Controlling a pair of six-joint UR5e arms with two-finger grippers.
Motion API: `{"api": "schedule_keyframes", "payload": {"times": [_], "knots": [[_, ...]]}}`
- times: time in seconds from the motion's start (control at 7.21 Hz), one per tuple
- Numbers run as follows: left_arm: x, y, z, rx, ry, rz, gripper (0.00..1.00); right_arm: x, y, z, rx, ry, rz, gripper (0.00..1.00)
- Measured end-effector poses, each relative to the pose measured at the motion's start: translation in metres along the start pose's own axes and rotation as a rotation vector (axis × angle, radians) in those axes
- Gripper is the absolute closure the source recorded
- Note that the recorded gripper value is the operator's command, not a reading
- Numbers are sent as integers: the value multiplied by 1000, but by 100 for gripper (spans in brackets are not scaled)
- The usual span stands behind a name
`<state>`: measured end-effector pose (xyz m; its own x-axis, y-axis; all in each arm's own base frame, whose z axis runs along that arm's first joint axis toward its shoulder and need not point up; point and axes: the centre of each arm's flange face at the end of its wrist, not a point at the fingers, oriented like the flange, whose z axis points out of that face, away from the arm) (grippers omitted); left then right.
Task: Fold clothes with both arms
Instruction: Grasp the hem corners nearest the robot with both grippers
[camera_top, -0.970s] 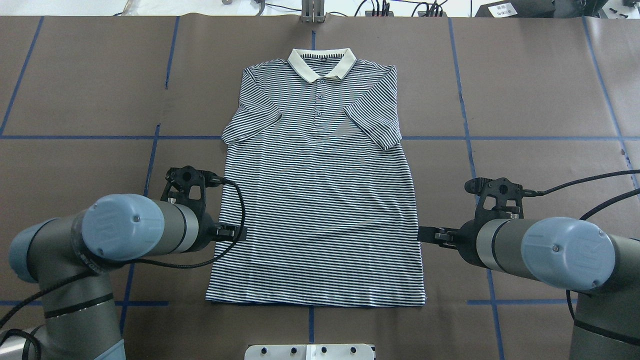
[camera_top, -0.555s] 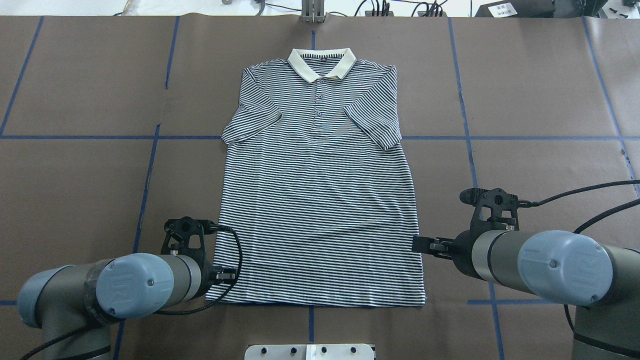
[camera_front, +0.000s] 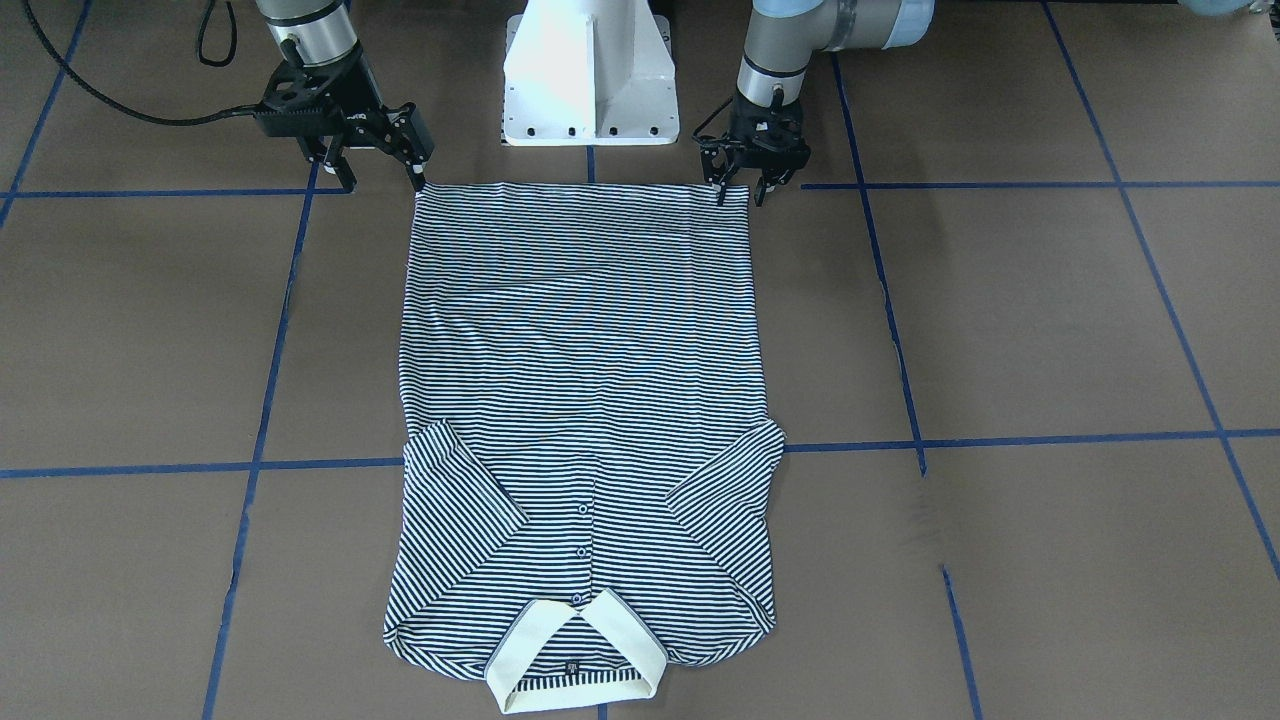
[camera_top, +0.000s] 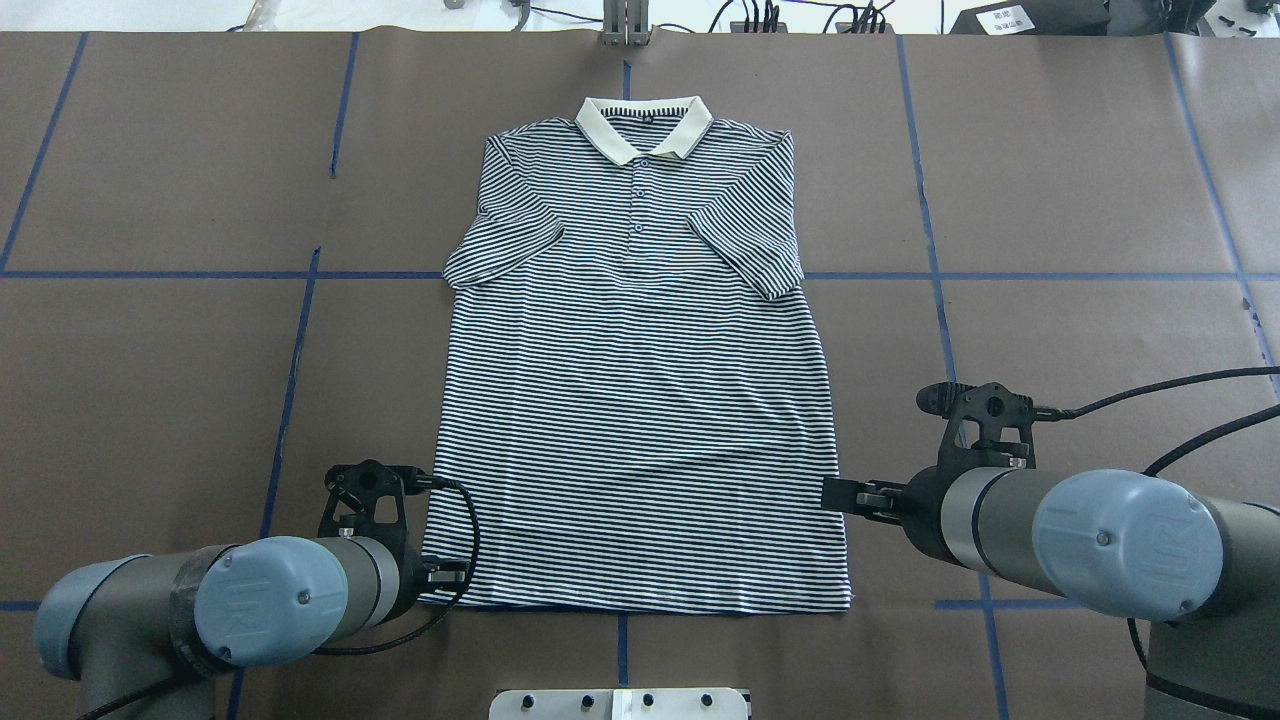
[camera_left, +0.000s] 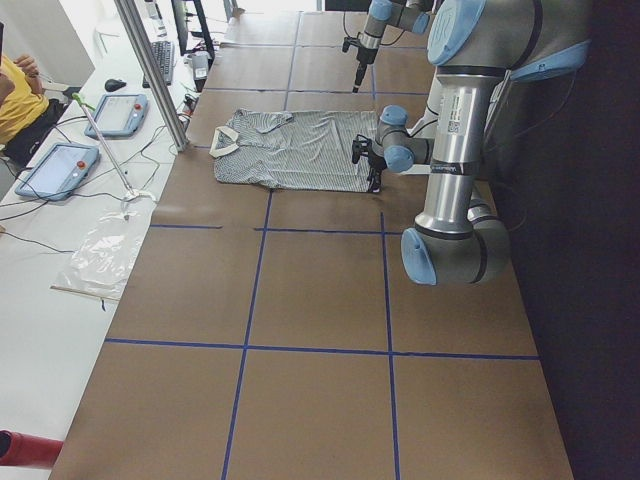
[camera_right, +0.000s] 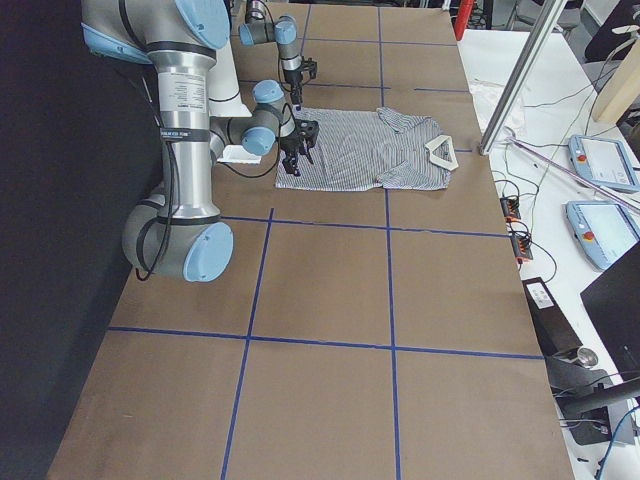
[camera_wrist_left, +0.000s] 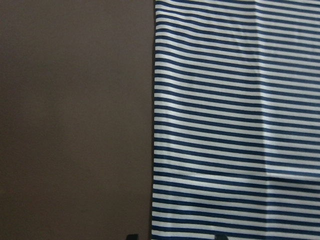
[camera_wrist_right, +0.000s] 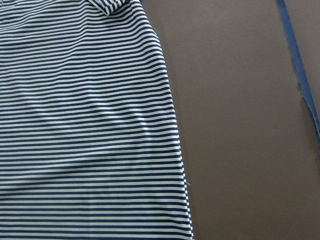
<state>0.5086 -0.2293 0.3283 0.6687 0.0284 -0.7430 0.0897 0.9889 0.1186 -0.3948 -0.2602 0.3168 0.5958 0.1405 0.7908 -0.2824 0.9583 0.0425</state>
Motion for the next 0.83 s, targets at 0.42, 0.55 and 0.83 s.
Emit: {"api": "schedule_keyframes", "payload": {"times": [0.42,0.55,0.83], "knots": [[0,6,4,-8,-6,6,55,0,0,0,0,1,0,6],[-1,6,5,-10,-9,7,55,0,0,0,0,1,0,6],[-2,9,7,-14,-13,9,83,1,0,0,0,3,0,5]]}}
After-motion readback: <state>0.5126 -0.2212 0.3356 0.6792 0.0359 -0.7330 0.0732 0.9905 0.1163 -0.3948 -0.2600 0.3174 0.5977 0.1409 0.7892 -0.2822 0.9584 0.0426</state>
